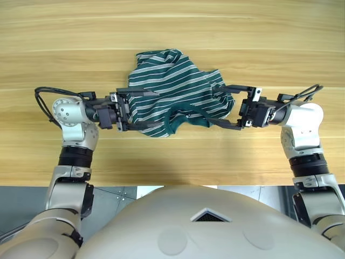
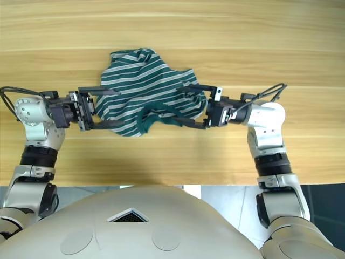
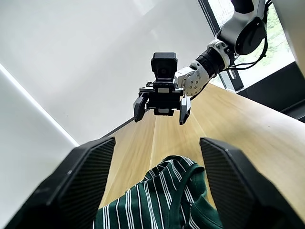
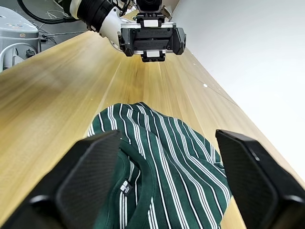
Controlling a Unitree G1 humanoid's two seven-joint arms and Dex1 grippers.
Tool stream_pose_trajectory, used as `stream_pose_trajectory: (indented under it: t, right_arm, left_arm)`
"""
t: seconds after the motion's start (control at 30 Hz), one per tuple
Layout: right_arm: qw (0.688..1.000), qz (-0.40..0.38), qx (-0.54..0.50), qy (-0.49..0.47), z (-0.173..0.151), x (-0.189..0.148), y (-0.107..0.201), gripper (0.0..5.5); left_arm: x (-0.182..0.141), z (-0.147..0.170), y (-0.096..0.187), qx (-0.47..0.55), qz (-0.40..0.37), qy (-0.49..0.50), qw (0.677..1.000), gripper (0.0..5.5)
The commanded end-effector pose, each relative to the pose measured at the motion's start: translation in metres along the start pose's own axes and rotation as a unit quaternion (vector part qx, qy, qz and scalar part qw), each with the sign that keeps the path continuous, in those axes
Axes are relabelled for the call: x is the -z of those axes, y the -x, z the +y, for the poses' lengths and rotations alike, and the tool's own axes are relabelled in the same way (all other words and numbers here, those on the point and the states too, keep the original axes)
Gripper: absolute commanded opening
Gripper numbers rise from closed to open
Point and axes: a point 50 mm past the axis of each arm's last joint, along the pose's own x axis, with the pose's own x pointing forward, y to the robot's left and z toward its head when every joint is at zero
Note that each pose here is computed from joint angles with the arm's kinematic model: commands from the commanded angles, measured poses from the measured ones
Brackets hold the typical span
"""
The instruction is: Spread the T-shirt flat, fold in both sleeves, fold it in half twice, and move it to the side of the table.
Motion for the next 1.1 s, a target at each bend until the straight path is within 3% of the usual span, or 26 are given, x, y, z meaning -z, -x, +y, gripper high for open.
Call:
stream_pose_trajectory:
  t: [0.03, 0.27, 0.67, 0.93, 1.1]
  right_arm:
    - [1.000, 0.005, 0.003, 0.012, 0.001, -0.002, 0.003, 3.66]
    - [0.998, 0.032, 0.047, 0.013, 0.018, -0.011, 0.021, 3.66]
    - [0.998, 0.041, 0.051, 0.014, 0.018, -0.014, 0.022, 3.66]
    - [0.999, 0.025, 0.011, 0.017, 0.002, -0.007, 0.015, 3.66]
    - [0.999, 0.041, 0.008, 0.023, 0.001, -0.004, 0.014, 3.66]
  left_arm:
    - [0.000, 0.006, -0.003, 0.006, 0.001, -0.010, 1.000, 3.30]
    - [0.007, 0.020, -0.022, 0.043, -0.023, -0.004, 0.999, 3.30]
    - [0.007, 0.023, -0.024, 0.040, -0.023, -0.011, 0.999, 3.30]
    - [0.006, 0.008, -0.013, -0.002, 0.020, -0.020, 1.000, 3.30]
    - [0.013, 0.014, -0.011, -0.007, 0.090, -0.055, 0.994, 3.30]
